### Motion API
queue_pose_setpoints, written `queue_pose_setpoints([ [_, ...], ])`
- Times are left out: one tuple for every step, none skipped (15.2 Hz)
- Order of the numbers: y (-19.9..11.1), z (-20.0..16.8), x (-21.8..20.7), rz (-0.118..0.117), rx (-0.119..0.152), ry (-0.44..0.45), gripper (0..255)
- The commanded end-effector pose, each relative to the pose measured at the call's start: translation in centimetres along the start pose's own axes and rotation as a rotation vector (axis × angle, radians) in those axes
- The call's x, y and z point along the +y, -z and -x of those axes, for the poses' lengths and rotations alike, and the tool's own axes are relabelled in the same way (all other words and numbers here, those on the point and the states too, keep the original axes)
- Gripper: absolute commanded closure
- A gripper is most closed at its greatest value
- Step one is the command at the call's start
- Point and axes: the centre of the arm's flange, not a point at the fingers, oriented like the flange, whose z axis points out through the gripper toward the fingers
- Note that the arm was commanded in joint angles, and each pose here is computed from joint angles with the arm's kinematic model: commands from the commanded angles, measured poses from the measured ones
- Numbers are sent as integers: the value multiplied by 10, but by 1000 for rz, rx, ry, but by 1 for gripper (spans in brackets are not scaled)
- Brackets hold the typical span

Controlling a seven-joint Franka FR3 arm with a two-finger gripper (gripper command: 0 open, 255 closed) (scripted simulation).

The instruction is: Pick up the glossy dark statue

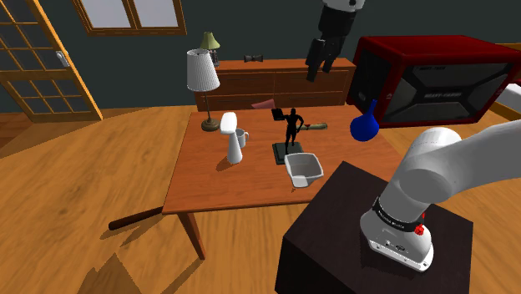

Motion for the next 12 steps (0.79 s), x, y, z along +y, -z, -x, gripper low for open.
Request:
queue_pose_setpoints([
  [0,0,0,0,0,0,0],
  [-8,-5,10,-3,-4,8,0],
  [-16,-10,20,-6,-7,17,0],
  [-24,-15,30,-9,-11,25,0],
  [-32,-20,40,-13,-15,34,0],
  [-40,-25,50,-16,-19,42,0],
  [-48,-30,60,-19,-22,51,0],
  [-56,-35,70,-22,-26,59,0],
  [-64,-41,80,-25,-30,68,0],
  [-72,-46,89,-28,-33,76,0],
  [-80,-51,99,-31,-37,85,0],
  [-89,-57,109,-35,-41,93,0],
])
